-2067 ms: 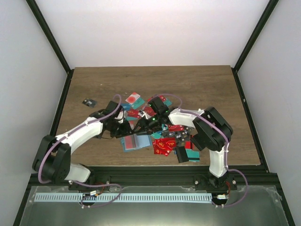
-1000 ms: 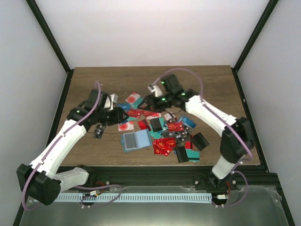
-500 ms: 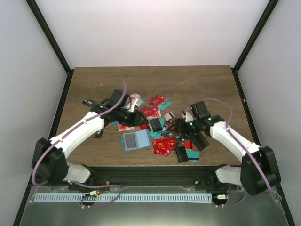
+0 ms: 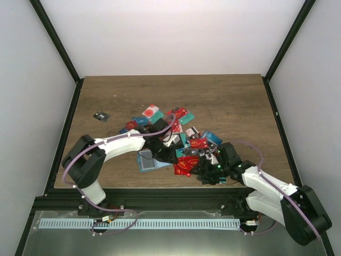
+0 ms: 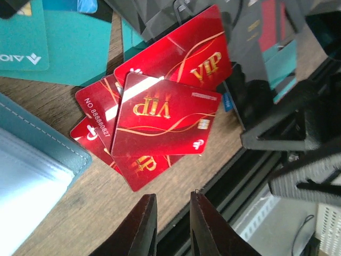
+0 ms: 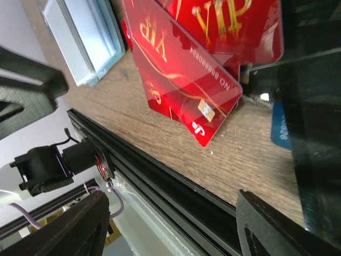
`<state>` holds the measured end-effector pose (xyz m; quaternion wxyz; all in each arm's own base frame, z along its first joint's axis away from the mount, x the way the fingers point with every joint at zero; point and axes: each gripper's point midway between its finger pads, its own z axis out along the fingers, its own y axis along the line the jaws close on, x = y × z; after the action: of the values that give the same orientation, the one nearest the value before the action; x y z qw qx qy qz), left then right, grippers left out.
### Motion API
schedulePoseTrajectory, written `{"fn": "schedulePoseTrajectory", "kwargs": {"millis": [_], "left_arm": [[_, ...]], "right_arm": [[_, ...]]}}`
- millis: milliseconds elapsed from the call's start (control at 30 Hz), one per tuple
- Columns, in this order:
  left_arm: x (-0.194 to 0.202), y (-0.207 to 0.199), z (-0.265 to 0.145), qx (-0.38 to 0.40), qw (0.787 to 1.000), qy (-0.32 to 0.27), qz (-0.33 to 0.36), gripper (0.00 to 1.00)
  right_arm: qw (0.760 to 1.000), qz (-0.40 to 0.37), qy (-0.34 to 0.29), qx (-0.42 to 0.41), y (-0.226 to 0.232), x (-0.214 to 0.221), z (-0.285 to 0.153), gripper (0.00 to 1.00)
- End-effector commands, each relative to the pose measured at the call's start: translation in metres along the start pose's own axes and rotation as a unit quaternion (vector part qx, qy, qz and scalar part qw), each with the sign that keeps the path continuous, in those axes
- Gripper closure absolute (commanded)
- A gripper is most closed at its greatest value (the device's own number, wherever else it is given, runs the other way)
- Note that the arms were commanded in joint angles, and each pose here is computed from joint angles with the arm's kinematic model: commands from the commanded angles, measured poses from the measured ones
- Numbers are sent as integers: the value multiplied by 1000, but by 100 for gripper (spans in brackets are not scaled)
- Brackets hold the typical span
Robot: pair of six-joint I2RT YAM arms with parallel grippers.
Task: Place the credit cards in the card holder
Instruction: Pick up the credit card from the center of the board.
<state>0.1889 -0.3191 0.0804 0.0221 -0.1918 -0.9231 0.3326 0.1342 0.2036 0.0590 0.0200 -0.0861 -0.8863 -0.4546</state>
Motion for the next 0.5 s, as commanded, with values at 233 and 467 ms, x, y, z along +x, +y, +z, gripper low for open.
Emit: {"fn": "schedulePoseTrajectory", "kwargs": {"millis": [233,467], "left_arm": [[-10,24,36,-37,999,16,4,82],[-20,25,42,-43,999,13,7,82]], "right_arm": [[998,24,-41,-34,3,-4,17,35],[996,49,-67,-29,-9,-10,20,37]]}}
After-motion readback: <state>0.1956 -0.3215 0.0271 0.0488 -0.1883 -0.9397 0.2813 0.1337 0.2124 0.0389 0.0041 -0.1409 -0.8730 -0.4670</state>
